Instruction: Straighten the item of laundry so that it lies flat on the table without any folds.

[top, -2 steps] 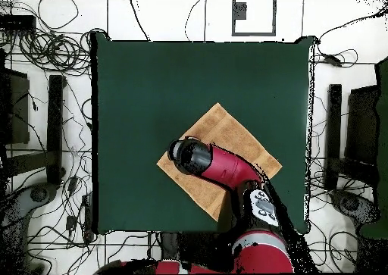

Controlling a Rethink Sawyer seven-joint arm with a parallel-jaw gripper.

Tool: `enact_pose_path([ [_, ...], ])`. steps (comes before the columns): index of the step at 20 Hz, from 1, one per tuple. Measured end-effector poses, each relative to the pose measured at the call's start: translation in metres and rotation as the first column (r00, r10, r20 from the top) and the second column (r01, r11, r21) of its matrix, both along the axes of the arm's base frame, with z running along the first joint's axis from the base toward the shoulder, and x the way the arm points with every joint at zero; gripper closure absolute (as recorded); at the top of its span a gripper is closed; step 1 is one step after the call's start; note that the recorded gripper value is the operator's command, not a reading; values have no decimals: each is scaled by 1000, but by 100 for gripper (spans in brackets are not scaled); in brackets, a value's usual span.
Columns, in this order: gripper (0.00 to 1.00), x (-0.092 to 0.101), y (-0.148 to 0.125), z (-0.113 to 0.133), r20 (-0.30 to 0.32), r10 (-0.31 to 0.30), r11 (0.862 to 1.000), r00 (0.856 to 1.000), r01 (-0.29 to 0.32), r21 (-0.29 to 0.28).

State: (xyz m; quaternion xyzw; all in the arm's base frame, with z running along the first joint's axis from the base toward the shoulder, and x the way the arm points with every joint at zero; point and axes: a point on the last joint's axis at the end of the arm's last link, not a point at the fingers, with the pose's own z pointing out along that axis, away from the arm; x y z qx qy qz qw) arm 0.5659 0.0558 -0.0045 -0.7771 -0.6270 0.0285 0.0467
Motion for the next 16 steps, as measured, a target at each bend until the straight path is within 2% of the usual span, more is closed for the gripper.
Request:
enact_pose_path([
  [12,0,-4,1,-3,-6,22,1000,1000,-22,-5],
  [16,0,-8,7,-5,-7,75,997,997,-75,-22],
])
